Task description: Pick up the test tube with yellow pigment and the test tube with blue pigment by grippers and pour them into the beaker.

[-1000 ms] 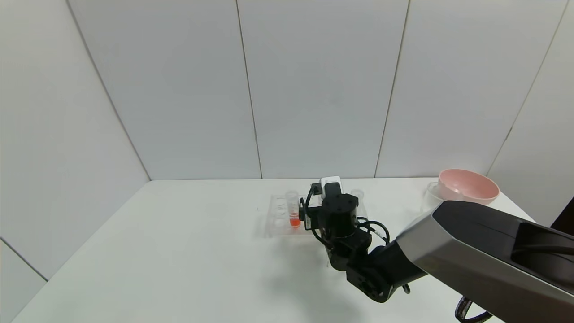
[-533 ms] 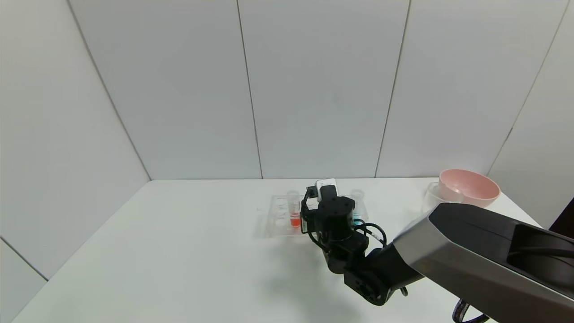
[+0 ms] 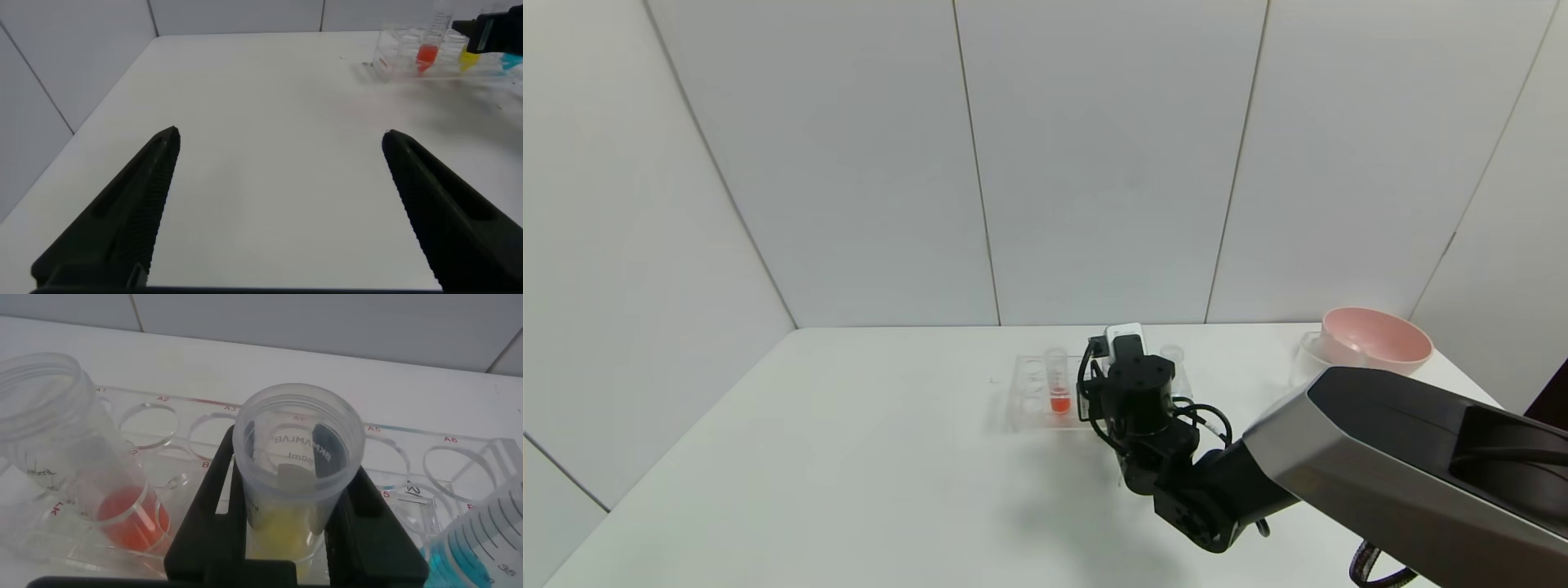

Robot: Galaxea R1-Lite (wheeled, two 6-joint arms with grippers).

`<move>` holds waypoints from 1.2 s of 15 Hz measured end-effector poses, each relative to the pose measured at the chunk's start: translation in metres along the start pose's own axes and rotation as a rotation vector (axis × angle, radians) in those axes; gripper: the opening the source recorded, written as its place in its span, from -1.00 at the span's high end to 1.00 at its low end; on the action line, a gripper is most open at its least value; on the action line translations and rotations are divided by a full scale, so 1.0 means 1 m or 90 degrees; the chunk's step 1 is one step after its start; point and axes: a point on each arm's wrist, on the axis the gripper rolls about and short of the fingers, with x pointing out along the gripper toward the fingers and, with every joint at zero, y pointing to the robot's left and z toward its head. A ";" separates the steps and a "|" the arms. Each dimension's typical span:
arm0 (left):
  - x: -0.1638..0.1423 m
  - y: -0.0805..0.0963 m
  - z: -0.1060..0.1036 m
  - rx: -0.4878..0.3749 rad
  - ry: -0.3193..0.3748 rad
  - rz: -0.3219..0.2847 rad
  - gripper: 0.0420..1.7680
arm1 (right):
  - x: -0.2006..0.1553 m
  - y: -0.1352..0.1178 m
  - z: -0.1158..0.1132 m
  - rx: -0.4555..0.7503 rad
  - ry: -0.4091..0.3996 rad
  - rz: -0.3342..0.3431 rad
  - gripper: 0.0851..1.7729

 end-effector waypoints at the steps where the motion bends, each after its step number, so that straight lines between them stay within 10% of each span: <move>1: 0.000 0.000 0.000 0.000 0.000 0.000 -1.00 | 0.000 0.000 0.000 0.000 0.000 0.000 0.40; 18: 0.000 0.000 0.000 0.000 0.000 0.000 -1.00 | -0.016 0.001 0.050 -0.020 -0.063 0.013 0.40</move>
